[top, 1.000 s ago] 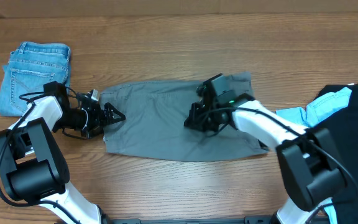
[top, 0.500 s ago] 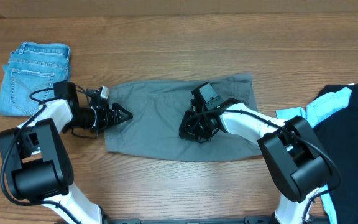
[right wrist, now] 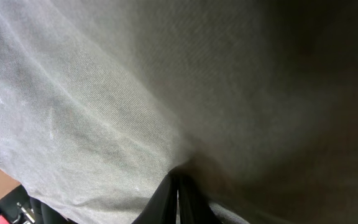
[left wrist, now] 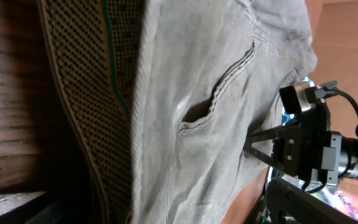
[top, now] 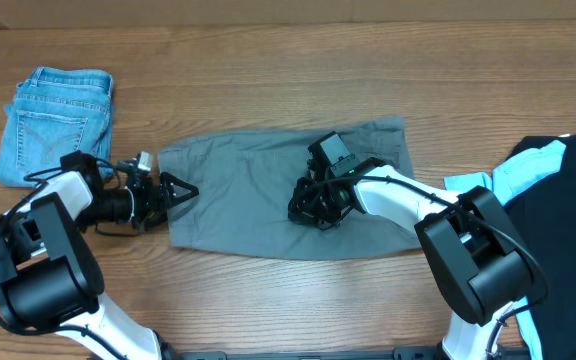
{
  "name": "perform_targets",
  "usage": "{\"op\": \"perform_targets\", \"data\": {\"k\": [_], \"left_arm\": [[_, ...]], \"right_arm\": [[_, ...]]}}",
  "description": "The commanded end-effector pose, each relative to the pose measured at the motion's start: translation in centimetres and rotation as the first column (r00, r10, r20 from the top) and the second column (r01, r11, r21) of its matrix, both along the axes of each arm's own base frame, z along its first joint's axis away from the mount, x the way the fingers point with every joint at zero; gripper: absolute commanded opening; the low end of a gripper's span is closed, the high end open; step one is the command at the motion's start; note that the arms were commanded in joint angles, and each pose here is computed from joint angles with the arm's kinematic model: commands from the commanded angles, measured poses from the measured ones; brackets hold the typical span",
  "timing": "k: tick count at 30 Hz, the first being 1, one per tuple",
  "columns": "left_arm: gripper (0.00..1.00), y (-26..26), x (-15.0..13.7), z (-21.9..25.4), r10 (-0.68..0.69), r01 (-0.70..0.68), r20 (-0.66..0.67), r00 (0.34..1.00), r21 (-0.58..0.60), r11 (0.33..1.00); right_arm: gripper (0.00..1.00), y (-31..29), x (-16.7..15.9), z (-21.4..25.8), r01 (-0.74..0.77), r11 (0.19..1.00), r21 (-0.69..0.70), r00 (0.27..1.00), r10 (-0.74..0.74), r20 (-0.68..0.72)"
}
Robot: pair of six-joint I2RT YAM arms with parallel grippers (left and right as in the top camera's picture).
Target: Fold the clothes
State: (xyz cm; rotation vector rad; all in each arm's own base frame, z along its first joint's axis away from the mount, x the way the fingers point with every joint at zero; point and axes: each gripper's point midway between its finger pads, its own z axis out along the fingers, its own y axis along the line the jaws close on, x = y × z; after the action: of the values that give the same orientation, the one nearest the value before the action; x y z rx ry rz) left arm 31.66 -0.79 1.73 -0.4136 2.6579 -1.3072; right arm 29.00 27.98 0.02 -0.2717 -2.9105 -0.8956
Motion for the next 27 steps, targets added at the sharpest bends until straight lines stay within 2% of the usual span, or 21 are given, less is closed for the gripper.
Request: {"op": "perform_targets", "data": {"k": [1,4,6,8,12,14,16,19,21,24,27], "left_arm": [[0.91,2.2,-6.7,-8.6,-0.082,0.171,-0.29,0.954,0.297,0.94],[0.91,1.0,-6.9,-9.2,-0.097,0.189,-0.291,0.952,0.305,0.934],[0.88,0.1,-7.0,-9.6,-0.099,0.193,-0.295,0.951,0.31,0.931],[0.77,-0.6,-7.1,-9.8,-0.103,0.199,-0.298,0.949,0.314,0.928],[0.47,-0.9,-7.0,-9.8,-0.084,0.187,-0.315,0.945,0.313,0.931],[0.41,-0.7,-7.2,-9.6,-0.055,0.167,-0.344,0.937,0.305,0.938],[0.3,-0.3,-7.4,-9.0,-0.041,0.159,-0.372,0.927,0.294,0.942],[0.21,0.8,-6.8,-7.5,-0.013,0.136,-0.405,0.914,0.277,0.951],[0.17,1.9,-5.7,-5.3,0.011,0.111,-0.406,0.914,0.276,0.955],[0.18,3.0,-4.0,-1.7,0.022,0.094,-0.362,0.932,0.299,0.949],[0.18,5.1,-2.7,2.5,0.047,0.092,-0.314,0.948,0.416,0.905]], "right_arm": [[0.07,-0.5,0.1,-1.5,0.012,0.999,-0.042,1.0,-0.013,-0.01],[0.07,-0.4,0.2,-1.4,0.012,0.999,-0.039,1.0,-0.013,-0.006],[0.07,-0.4,0.2,-1.4,0.012,0.999,-0.04,1.0,-0.013,-0.007],[0.07,-0.4,0.2,-1.4,0.012,0.999,-0.04,1.0,-0.012,-0.007],[0.07,-0.4,0.2,-1.4,0.012,0.999,-0.04,1.0,-0.012,-0.008],[0.07,-0.4,0.2,-1.4,0.012,0.999,-0.041,1.0,-0.012,-0.009],[0.06,-0.5,-0.1,-1.4,0.008,0.999,-0.04,1.0,-0.009,-0.02],[0.05,-0.4,-0.2,-1.3,0.004,0.999,-0.035,1.0,-0.005,-0.025],[0.05,-0.2,-0.1,-0.8,-0.003,1.0,-0.017,1.0,0.003,-0.014],[0.08,0.0,0.4,0.9,-0.06,0.998,0.028,0.997,0.059,0.043],[0.08,-0.7,1.1,3.1,-0.08,0.996,0.044,0.992,0.076,0.099]]}}
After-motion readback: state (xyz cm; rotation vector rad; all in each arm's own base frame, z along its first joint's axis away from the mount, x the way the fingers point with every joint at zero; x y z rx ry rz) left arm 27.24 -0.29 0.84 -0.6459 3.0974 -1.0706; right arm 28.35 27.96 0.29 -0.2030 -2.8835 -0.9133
